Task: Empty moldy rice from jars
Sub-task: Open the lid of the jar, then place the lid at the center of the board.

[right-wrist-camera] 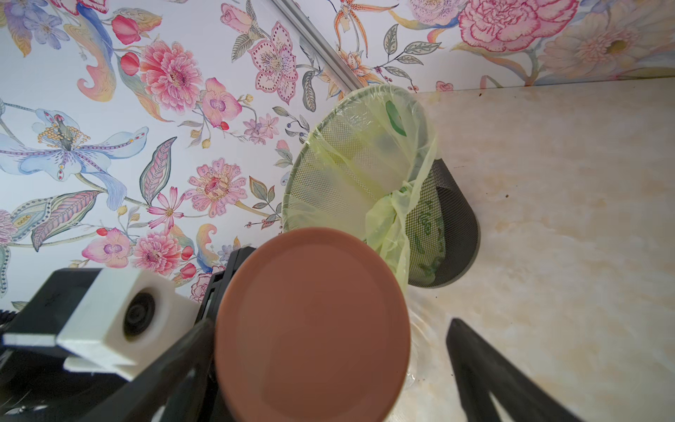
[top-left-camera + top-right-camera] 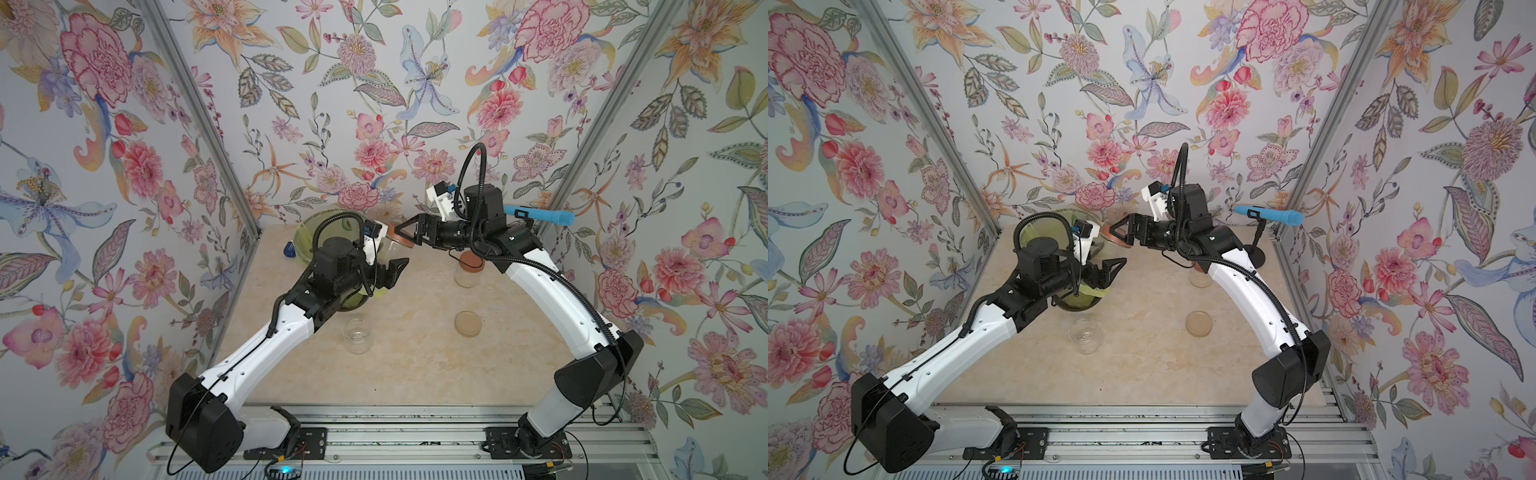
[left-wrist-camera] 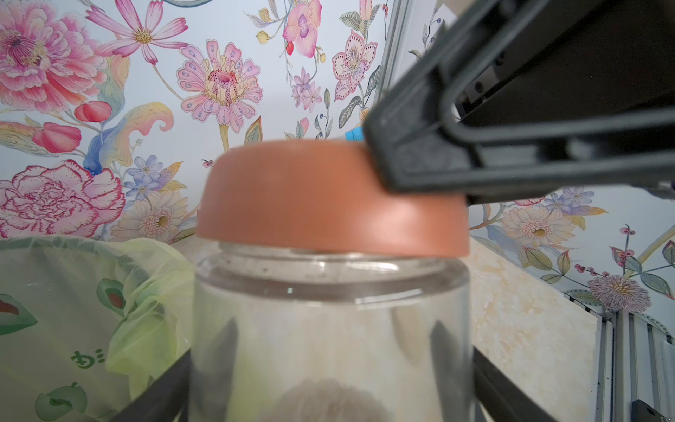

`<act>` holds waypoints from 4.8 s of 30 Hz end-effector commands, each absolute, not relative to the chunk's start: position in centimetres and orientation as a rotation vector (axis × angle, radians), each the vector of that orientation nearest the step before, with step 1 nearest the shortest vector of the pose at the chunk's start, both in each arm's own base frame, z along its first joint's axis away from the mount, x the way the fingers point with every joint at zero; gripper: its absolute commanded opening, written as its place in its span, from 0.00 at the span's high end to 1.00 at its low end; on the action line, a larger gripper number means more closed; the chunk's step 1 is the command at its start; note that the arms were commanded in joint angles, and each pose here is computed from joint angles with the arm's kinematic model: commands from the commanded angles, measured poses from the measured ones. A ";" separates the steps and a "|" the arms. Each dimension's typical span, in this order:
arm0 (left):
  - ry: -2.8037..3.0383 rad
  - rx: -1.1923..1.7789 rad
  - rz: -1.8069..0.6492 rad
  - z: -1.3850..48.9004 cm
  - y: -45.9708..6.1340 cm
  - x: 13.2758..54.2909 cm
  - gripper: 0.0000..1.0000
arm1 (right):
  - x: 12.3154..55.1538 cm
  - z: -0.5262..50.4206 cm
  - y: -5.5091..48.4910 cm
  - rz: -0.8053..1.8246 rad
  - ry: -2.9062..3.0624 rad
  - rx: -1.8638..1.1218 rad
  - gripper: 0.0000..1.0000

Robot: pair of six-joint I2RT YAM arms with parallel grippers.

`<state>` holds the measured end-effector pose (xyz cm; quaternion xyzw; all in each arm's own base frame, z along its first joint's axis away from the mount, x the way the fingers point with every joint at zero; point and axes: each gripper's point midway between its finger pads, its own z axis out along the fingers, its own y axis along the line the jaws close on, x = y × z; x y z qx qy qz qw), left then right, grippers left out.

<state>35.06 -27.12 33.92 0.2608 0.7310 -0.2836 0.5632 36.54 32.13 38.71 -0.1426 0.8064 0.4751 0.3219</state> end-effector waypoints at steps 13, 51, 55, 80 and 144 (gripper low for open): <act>1.576 0.589 -0.701 38.1 -27.0 34.8 1.00 | 35.8 39.7 34.9 1.340 2.094 -0.457 0.00; 1.515 0.681 -1.117 37.5 -27.8 32.4 1.00 | 38.6 41.4 32.4 1.382 1.854 -0.579 0.42; 1.530 0.683 -1.115 37.0 -27.8 32.4 1.00 | 39.2 41.8 32.0 1.376 1.842 -0.577 0.42; 1.552 0.664 -1.020 36.9 -26.2 31.6 1.00 | 39.5 31.3 26.8 1.105 2.118 -0.383 0.43; 1.603 0.595 -0.838 36.9 -22.0 29.0 1.00 | 37.3 2.7 20.3 0.272 2.805 -0.237 0.04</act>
